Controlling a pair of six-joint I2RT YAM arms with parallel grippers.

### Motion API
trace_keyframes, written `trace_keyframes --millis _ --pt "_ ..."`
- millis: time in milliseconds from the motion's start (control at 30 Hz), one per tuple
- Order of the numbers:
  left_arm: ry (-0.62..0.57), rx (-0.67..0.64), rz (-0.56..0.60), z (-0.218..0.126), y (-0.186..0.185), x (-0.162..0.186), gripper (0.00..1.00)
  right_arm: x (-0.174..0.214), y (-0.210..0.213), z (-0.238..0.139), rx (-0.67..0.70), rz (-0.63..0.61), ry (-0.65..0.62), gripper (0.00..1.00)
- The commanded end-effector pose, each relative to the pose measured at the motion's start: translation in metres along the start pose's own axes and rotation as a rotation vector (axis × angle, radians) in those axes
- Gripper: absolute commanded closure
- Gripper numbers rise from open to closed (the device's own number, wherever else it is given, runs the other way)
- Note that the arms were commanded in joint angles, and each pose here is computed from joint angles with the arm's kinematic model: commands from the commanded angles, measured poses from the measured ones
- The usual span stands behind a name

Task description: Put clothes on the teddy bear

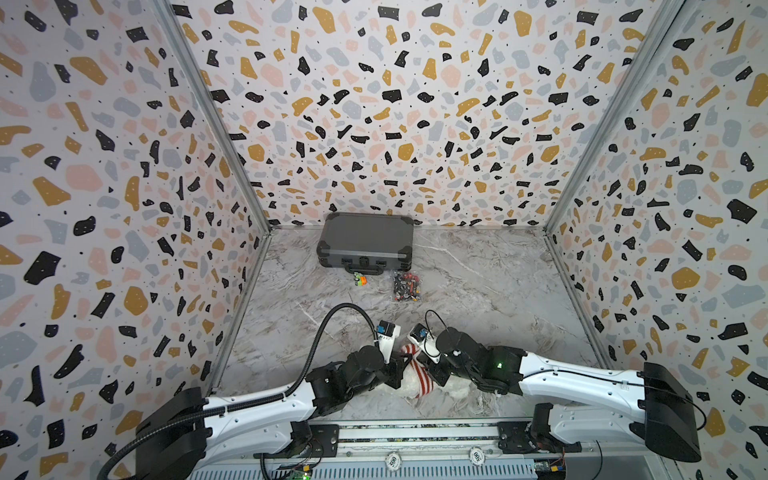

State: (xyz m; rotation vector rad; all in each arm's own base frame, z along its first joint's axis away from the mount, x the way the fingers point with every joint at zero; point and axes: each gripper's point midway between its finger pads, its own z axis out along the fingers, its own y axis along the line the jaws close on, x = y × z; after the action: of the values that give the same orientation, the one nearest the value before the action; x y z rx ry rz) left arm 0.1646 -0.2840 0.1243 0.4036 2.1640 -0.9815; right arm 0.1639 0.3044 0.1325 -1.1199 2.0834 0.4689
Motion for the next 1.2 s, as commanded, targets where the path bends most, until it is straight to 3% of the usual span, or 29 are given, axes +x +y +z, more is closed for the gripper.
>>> trace_keyframes --millis 0,333,433,500,700,833,967,1167 --pt "0.012 0.029 0.039 0.002 -0.008 0.002 1.0 -0.008 -0.012 -0.001 0.069 0.013 -0.014 0.7" --pt "0.006 0.093 0.029 -0.004 -0.021 0.001 0.99 0.001 -0.009 0.015 0.014 0.017 -0.008 0.76" --pt "-0.054 0.076 -0.009 -0.019 -0.012 -0.014 0.76 0.004 -0.008 0.016 0.011 0.01 -0.003 0.76" --pt "-0.066 0.068 -0.049 -0.025 -0.001 -0.019 0.71 0.004 -0.007 0.015 0.003 0.009 -0.008 0.76" --pt "-0.069 -0.004 -0.135 -0.029 0.034 -0.025 0.77 0.006 -0.004 0.014 -0.013 0.006 -0.014 0.77" --pt "-0.041 -0.091 -0.131 -0.021 0.054 -0.021 0.79 0.005 -0.002 0.011 -0.022 0.004 -0.024 0.77" --pt "0.065 -0.063 -0.097 -0.003 0.048 -0.009 0.85 0.006 -0.001 0.01 -0.025 -0.007 -0.026 0.77" --pt "0.096 0.016 -0.019 0.01 0.021 -0.014 0.95 0.006 0.006 0.013 -0.051 -0.028 -0.03 0.77"
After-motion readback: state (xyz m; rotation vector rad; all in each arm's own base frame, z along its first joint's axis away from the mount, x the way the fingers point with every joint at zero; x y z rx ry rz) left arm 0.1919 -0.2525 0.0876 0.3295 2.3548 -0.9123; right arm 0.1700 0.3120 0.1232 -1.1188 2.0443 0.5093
